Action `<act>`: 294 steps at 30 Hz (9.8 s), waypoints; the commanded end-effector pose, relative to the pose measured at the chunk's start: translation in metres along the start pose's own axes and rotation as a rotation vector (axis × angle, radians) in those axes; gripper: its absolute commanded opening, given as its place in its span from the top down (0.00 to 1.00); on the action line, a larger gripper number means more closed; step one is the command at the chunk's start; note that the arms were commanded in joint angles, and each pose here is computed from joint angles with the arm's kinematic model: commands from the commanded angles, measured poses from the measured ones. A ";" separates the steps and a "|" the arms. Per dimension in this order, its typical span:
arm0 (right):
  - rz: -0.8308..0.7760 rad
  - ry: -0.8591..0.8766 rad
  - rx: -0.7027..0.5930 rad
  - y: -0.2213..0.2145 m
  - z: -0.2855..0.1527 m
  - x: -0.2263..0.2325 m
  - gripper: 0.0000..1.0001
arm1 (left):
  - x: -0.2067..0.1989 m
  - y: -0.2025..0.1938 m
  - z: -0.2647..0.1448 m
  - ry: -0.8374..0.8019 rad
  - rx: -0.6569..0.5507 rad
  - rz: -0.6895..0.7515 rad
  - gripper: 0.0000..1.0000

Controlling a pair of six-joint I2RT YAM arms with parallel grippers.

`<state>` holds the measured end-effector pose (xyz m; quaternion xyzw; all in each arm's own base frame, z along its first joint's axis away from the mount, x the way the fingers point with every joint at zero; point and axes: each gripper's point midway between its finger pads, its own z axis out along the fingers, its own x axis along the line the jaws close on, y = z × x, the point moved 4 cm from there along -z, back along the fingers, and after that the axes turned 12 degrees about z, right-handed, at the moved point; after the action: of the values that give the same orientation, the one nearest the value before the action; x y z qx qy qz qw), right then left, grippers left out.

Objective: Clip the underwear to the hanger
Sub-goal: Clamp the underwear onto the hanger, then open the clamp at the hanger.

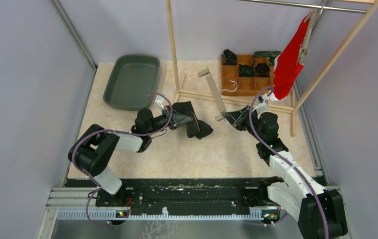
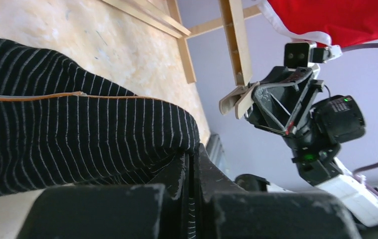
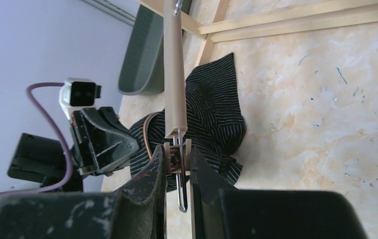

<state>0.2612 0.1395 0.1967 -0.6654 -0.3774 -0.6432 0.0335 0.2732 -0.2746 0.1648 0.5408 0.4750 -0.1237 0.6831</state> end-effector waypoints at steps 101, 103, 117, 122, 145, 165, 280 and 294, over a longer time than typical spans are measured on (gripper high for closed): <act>0.225 0.382 -0.049 -0.002 0.002 0.055 1.00 | -0.093 0.037 0.045 -0.599 -0.143 -0.235 1.00; 0.228 0.384 -0.049 -0.001 0.002 0.056 1.00 | -0.094 0.037 0.046 -0.603 -0.141 -0.235 1.00; 0.237 0.400 -0.044 0.000 0.002 0.060 1.00 | -0.094 0.034 0.051 -0.601 -0.149 -0.238 1.00; 0.240 0.395 -0.044 0.000 0.003 0.059 1.00 | -0.094 0.032 0.053 -0.597 -0.152 -0.245 1.00; 0.297 0.331 -0.044 0.000 0.003 0.053 1.00 | -0.104 0.036 0.043 -0.573 -0.258 -0.151 1.00; 0.315 0.349 -0.034 -0.003 0.002 0.056 1.00 | -0.109 0.032 0.041 -0.550 -0.291 -0.122 1.00; -0.394 -0.494 0.263 -0.003 0.065 -0.077 0.43 | -0.007 -0.091 0.055 0.388 0.367 0.301 0.11; -0.390 -0.561 0.342 -0.026 0.063 -0.101 0.42 | -0.014 -0.073 0.065 0.417 0.355 0.374 0.01</act>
<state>0.2988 0.1394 0.0769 -0.7276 -0.5905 -0.3417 -0.0719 0.2431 -0.3616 0.1150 0.7401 0.4795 0.0173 0.4712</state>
